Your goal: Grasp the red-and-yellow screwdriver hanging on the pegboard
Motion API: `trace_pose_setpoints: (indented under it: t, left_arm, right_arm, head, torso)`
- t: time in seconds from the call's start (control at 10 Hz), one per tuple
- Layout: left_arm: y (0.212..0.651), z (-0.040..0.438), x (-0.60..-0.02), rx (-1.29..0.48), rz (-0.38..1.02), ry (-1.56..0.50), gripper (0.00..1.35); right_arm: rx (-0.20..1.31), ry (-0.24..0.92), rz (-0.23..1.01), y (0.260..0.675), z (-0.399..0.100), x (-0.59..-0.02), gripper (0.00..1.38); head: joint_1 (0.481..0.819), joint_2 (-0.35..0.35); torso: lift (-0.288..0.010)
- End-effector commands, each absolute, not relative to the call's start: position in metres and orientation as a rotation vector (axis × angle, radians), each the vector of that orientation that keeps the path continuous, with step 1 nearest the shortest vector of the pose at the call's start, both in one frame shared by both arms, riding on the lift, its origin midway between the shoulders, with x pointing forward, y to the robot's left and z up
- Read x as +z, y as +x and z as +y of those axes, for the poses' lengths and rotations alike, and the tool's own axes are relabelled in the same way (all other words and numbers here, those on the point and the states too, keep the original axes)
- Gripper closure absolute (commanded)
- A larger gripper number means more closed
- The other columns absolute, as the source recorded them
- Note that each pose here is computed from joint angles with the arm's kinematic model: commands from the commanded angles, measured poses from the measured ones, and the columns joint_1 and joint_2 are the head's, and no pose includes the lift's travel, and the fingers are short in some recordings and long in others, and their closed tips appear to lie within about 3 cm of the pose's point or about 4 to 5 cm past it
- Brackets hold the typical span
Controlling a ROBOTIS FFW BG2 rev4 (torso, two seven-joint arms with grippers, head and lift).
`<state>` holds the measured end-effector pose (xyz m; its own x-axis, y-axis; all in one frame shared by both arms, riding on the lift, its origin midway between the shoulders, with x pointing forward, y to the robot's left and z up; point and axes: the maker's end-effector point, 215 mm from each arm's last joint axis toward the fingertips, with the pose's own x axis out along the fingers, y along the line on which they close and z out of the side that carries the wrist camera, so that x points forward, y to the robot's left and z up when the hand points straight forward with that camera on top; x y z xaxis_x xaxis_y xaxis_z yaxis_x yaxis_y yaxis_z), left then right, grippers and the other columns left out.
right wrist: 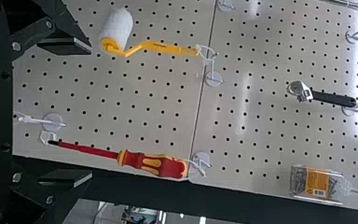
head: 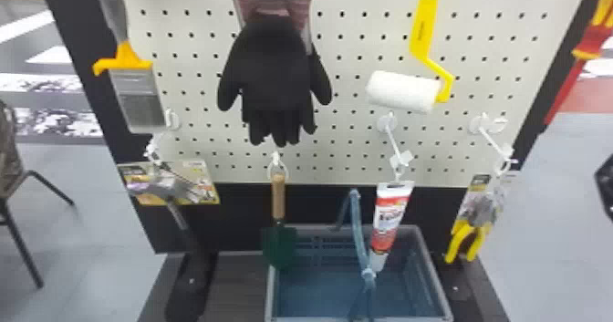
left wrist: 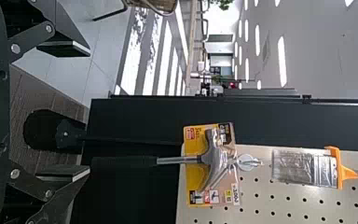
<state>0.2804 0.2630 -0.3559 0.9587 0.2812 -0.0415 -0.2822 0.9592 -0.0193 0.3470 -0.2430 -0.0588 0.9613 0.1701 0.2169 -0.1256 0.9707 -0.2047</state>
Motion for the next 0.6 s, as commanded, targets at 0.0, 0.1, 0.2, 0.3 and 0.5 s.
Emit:
trace_pose_setpoints:
  t: [0.0,0.1,0.2,0.3,0.5]
  left_arm:
    - [0.281,0.263,-0.355,0.286,0.037,-0.026,0.38]
    - [0.281,0.263,-0.355,0.283,0.038,-0.025,0.38]
    - [0.282,0.262,-0.355,0.279,0.037,-0.024,0.38]
    - [0.283,0.262,-0.355,0.278,0.037,-0.025,0.38]
    - [0.284,0.261,-0.355,0.273,0.036,-0.025,0.38]
  right_arm:
    - [0.135,-0.209,-0.253,0.347,-0.249,-0.051,0.34]
    - [0.121,-0.223,-0.263,0.347,-0.255,-0.046,0.34]
    - [0.106,-0.239,-0.276,0.347,-0.260,-0.041,0.34]
    - [0.089,-0.258,-0.293,0.348,-0.266,-0.033,0.34]
    - [0.055,-0.300,-0.327,0.349,-0.276,-0.018,0.34]
  head:
    - [0.549,0.000]
    - [0.549,0.000]
    - [0.549,0.000]
    - [0.549,0.000]
    - [0.549,0.000]
  torso:
    - [-0.100]
    - [-0.100]
    - [-0.100]
    - [-0.100]
    - [-0.100]
